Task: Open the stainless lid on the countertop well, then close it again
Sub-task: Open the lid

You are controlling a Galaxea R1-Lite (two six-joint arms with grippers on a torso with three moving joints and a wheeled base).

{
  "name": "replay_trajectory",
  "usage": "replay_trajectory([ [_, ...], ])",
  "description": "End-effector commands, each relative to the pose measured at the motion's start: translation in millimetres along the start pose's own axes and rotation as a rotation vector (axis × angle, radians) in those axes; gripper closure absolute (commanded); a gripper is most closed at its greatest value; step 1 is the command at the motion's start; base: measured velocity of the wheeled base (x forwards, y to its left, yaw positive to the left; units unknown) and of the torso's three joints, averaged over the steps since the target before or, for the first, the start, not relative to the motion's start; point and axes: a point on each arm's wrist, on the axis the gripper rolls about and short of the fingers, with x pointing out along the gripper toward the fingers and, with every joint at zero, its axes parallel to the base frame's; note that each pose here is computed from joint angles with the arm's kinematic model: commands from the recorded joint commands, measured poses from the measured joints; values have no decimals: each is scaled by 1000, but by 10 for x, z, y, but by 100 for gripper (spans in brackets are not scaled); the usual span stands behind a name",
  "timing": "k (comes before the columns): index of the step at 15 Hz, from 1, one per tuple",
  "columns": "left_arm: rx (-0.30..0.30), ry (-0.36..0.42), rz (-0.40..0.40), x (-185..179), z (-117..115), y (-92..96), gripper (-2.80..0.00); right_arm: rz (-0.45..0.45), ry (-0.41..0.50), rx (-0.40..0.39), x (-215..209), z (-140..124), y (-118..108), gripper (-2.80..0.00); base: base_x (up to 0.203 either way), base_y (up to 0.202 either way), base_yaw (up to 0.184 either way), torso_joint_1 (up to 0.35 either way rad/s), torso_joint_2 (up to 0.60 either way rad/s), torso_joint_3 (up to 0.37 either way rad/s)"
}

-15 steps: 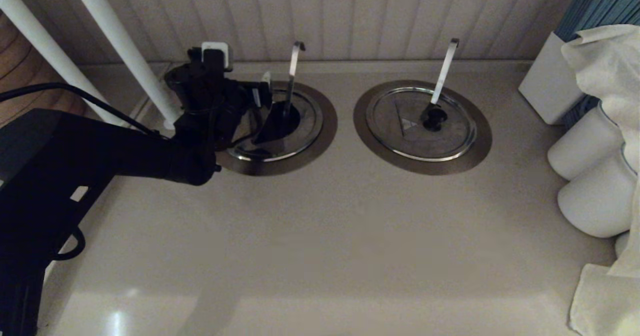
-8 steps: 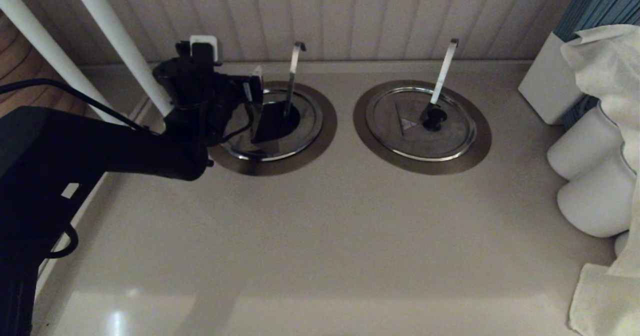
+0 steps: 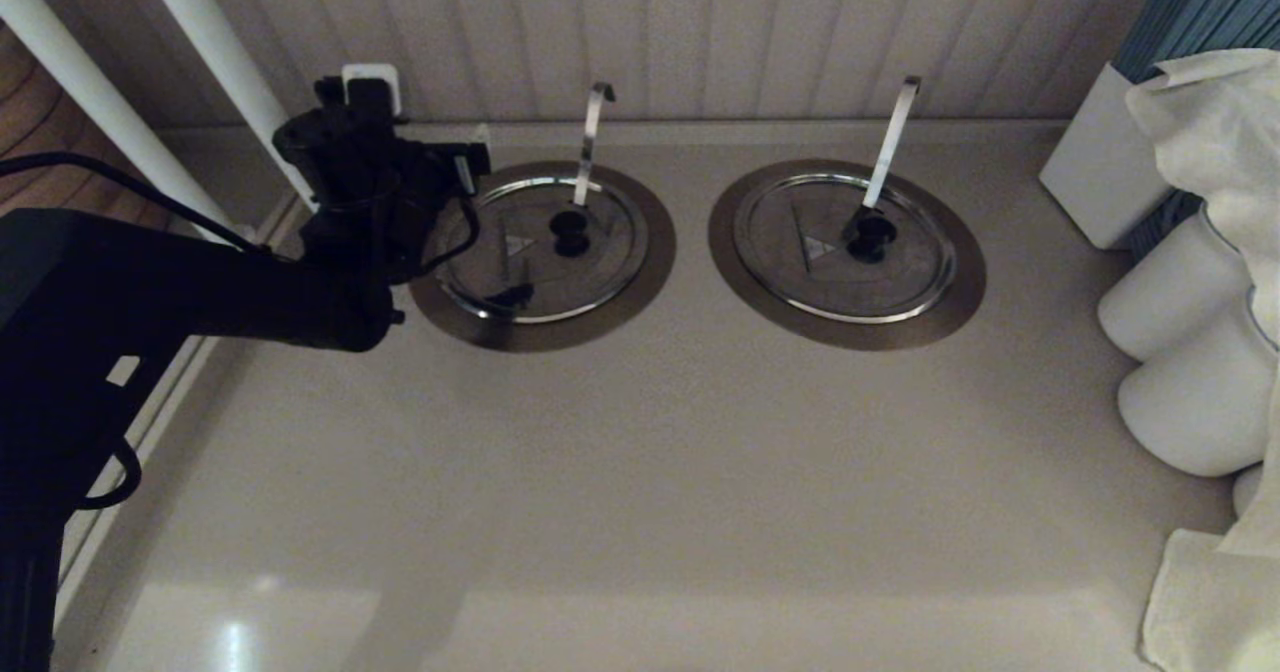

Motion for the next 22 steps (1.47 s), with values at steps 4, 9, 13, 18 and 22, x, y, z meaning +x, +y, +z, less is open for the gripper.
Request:
replay_trajectory([
  [4, -9, 66, -96, -152, -235, -435, -280, 0, 0, 0, 0, 0, 0, 0, 0, 0, 0, 0, 0, 0],
  [9, 11, 127, -130, -185, -548, -612, -280, 0, 0, 0, 0, 0, 0, 0, 0, 0, 0, 0, 0, 0],
  [13, 23, 164, -141, -156, -842, -695, -280, 0, 0, 0, 0, 0, 0, 0, 0, 0, 0, 0, 0, 0],
  [18, 16, 181, -176, -227, -918, -865, -280, 0, 0, 0, 0, 0, 0, 0, 0, 0, 0, 0, 0, 0],
  [22, 9, 160, -184, -270, -748, -902, -280, 0, 0, 0, 0, 0, 0, 0, 0, 0, 0, 0, 0, 0],
])
